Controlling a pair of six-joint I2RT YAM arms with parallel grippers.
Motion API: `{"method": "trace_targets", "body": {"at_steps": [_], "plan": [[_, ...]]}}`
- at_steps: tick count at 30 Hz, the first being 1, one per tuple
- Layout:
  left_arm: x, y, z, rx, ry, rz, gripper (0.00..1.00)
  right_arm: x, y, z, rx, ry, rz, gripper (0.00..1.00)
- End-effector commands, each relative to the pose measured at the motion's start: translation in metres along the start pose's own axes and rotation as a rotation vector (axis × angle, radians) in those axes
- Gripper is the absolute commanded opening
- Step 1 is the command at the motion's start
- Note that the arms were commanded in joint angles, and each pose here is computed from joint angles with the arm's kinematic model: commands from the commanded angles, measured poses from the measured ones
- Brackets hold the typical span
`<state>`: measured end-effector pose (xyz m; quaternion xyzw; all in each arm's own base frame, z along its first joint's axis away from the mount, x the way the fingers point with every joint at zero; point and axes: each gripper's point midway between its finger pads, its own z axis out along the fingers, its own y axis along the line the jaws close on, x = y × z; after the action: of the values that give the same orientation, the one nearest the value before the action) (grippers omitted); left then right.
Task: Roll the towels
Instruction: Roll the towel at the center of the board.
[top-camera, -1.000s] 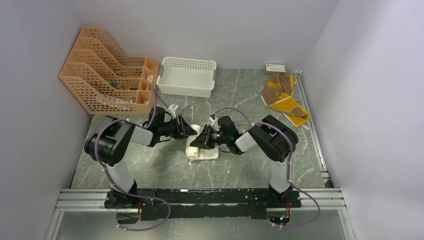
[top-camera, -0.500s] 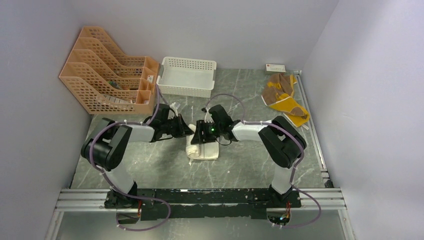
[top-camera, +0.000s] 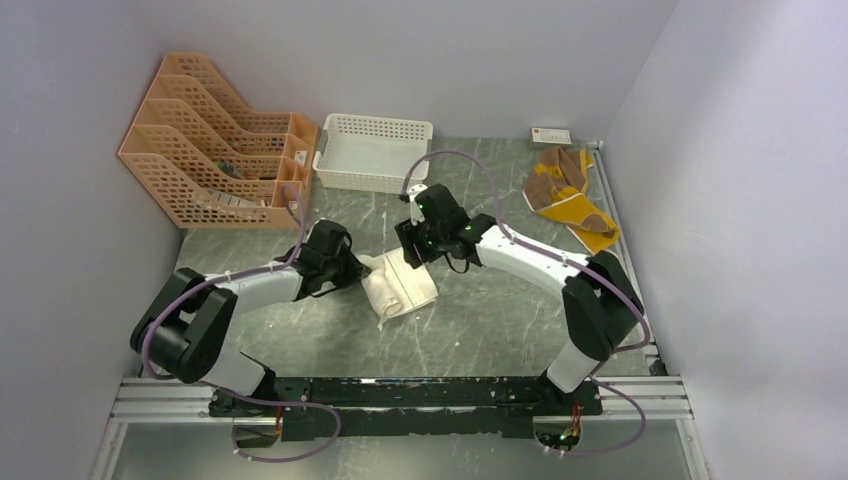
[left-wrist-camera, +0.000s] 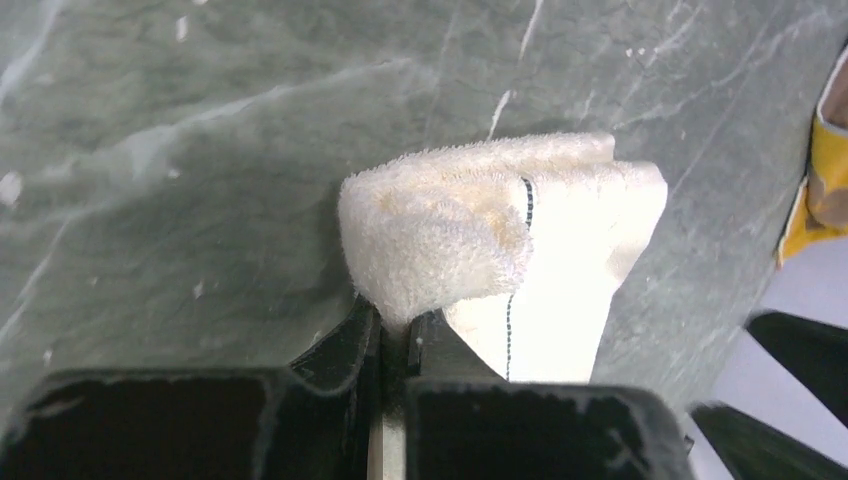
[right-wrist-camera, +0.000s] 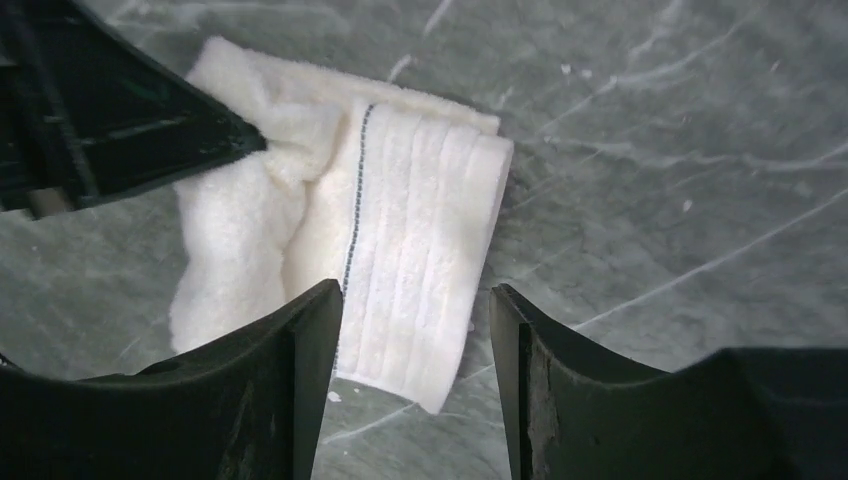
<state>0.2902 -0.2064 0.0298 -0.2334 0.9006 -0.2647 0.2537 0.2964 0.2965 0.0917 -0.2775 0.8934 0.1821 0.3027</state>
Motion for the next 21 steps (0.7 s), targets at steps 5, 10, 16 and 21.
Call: {"method": "trace_targets", "body": {"at_steps": [5,10,16,21], "plan": [[0.017,0.053,-0.007,-0.268,-0.091,-0.084,0.07,0.001,0.052,-0.023,-0.158,0.050,-0.229,0.60],[0.029,0.054,-0.005,-0.290,-0.083,-0.102,0.07,0.015,0.093,-0.019,-0.315,0.122,-0.137,0.61],[0.040,0.061,-0.003,-0.304,-0.049,-0.135,0.07,0.024,0.119,-0.019,-0.226,0.109,-0.212,0.61],[0.042,0.062,-0.004,-0.300,-0.043,-0.138,0.07,0.042,0.119,0.000,-0.075,0.120,-0.229,0.60]]}}
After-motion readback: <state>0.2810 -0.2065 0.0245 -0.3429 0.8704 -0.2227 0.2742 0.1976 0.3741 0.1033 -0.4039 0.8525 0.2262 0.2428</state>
